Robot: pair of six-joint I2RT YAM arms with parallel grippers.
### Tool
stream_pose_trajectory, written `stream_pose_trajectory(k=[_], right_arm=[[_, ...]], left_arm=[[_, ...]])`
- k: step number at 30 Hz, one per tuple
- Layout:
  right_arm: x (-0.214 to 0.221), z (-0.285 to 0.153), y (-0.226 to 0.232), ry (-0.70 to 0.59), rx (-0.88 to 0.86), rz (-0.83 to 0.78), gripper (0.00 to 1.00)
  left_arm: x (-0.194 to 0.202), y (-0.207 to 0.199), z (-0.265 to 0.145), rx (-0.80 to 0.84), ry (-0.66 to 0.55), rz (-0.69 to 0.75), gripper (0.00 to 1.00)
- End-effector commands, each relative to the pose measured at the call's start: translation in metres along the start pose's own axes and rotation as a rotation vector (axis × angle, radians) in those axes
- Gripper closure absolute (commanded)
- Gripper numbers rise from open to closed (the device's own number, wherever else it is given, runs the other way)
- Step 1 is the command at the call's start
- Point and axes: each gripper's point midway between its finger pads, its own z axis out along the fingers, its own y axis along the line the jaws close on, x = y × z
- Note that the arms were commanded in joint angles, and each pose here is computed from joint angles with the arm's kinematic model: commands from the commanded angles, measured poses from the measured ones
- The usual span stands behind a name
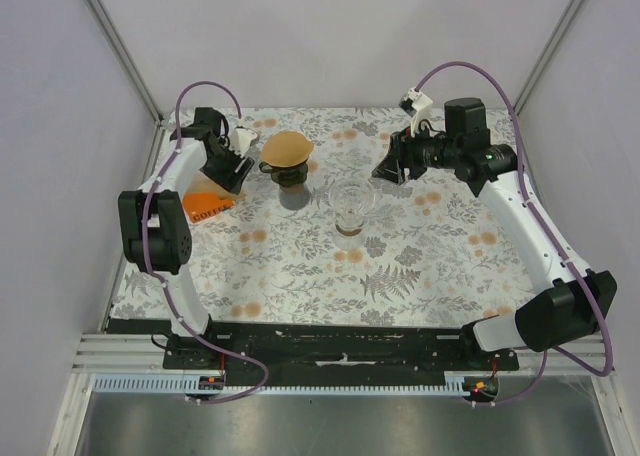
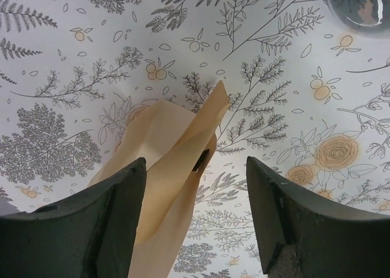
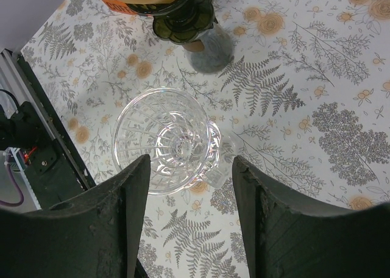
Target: Place the coffee filter in the dripper
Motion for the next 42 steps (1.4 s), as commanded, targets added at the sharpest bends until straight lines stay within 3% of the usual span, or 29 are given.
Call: stream_pose_trajectory(k=[1, 14, 25, 35, 42], right_arm=[[0.0, -0.001, 0.003, -0.006, -0.02, -0.02, 0.36], [0.002, 0.001, 0.004, 0.005, -0.042, -0.009, 0.37], [0.005, 0.0, 0.004, 0.011, -0.042, -0.011, 0.36], [0.007, 0.0, 0.003, 0.018, -0.047, -0.008, 0.36], [0.011, 0.001, 0.004, 0.029, -0.052, -0.008, 0.36]], left_arm=[[-0.014, 0.006, -0.016, 0.012, -0.061, 0.022, 0.27], [-0.031, 0.011, -0.039, 0.029, -0.13, 0.015, 0.23], [-0.027, 0.005, -0.037, 0.052, -0.118, 0.014, 0.23], [-0.023, 0.059, -0.038, -0.127, -0.089, 0.006, 0.23], [-0.004, 0.062, -0.015, -0.122, -0.005, -0.015, 0.42]])
